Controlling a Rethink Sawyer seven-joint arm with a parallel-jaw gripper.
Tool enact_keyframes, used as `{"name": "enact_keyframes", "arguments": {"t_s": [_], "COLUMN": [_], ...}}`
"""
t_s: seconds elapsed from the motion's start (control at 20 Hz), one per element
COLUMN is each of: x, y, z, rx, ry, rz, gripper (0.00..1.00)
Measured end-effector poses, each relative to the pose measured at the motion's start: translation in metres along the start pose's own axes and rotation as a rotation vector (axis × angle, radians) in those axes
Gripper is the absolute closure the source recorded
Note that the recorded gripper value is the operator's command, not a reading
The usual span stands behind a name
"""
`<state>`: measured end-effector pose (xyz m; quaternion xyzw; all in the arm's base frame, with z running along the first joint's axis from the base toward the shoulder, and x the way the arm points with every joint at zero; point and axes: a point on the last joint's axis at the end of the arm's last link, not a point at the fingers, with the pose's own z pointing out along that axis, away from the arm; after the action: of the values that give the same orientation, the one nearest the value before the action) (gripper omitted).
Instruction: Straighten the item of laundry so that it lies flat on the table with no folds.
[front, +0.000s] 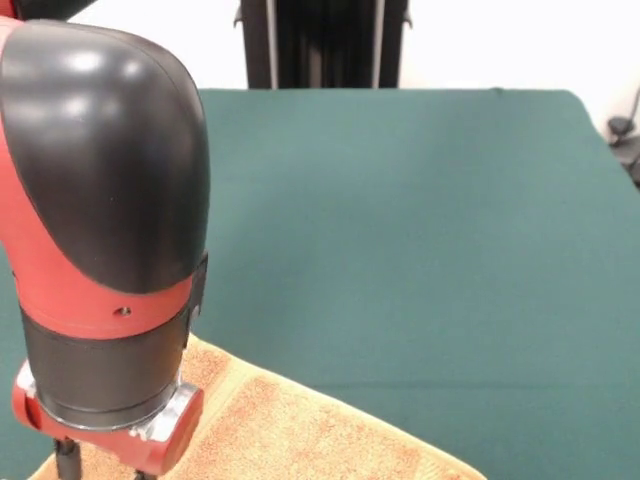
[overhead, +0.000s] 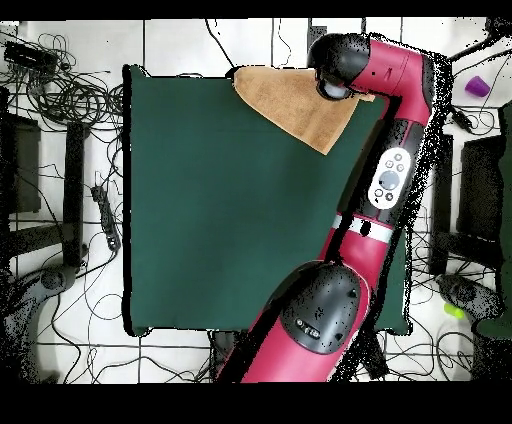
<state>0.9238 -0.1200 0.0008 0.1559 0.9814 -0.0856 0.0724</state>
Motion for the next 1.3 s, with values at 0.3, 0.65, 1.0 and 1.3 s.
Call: {"name": "enact_keyframes", "arguments": {"t_s": [0.3, 0.65, 1.0, 1.3], "x": [-0.004, -0.004, -0.011, -0.017], "y": [0.006, 0.020, 0.028, 0.032], "z": [0.021, 0.045, 0.055, 0.055], "rx": [0.042, 0.047, 0.044, 0.029], "ry": [-0.008, 0.008, 0.022, 0.028], "rz": [0.033, 0.072, 0.116, 0.145], "gripper": [0.00, 0.00, 0.00, 0.00]}}
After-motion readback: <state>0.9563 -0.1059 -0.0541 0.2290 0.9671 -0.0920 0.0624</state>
